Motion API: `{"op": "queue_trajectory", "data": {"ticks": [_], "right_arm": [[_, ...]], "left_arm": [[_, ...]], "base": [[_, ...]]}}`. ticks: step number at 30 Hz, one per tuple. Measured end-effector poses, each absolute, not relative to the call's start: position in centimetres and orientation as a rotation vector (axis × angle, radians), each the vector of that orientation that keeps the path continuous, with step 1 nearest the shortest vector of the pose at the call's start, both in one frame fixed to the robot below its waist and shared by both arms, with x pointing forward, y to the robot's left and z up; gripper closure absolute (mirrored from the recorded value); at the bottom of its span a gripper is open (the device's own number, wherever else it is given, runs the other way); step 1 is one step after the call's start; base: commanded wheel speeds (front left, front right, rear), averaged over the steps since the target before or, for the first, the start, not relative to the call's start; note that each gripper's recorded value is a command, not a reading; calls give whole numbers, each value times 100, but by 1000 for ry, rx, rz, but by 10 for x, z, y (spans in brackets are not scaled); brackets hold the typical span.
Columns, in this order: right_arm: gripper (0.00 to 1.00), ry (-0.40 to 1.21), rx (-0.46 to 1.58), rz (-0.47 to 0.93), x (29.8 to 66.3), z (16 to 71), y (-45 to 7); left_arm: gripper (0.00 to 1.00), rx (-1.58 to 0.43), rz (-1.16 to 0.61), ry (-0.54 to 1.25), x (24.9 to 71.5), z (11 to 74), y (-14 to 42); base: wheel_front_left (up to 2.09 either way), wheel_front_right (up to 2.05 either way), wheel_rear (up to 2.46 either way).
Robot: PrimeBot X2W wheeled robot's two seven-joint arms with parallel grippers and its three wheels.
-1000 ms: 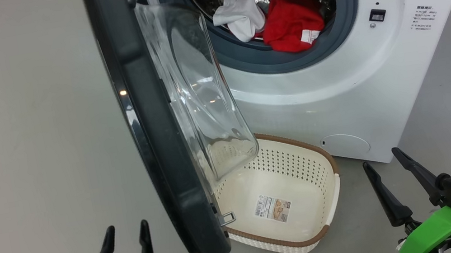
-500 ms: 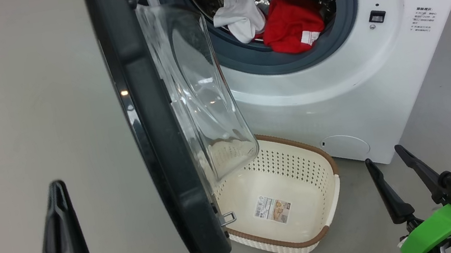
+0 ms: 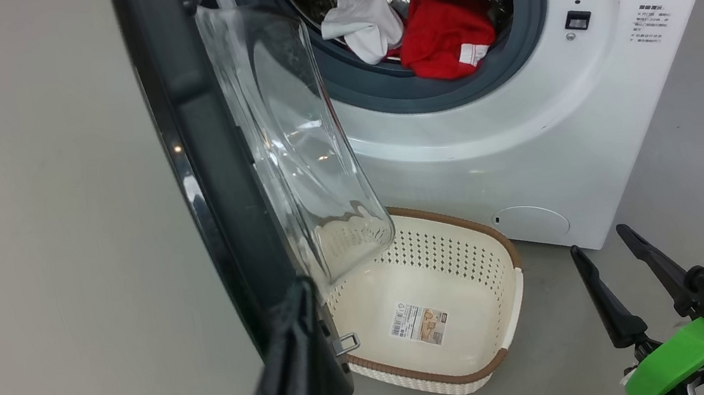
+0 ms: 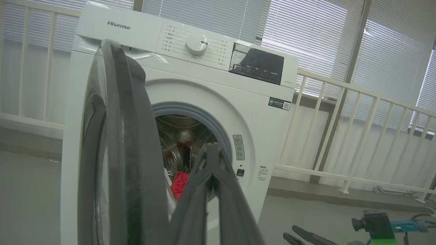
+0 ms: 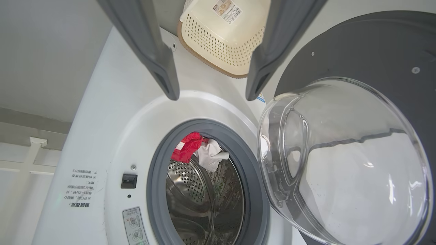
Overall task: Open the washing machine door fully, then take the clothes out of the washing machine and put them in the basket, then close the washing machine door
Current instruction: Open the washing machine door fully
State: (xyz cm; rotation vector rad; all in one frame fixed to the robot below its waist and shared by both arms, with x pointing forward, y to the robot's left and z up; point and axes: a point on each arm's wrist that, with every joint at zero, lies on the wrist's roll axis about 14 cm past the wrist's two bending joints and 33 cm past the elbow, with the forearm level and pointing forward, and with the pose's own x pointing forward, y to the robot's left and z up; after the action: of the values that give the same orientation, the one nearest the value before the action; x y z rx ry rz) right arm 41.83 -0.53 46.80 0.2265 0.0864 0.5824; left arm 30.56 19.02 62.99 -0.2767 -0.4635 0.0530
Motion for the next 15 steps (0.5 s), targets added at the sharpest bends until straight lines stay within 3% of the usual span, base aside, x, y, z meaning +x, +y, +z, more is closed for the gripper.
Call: {"op": "queue_trajectory", "data": {"ticks": [15], "right_arm": [[0,88,229,575,417,467,-7]], "left_arm": [[100,-407,30,-94,316,514,166]], "base": [[0,0,0]]}}
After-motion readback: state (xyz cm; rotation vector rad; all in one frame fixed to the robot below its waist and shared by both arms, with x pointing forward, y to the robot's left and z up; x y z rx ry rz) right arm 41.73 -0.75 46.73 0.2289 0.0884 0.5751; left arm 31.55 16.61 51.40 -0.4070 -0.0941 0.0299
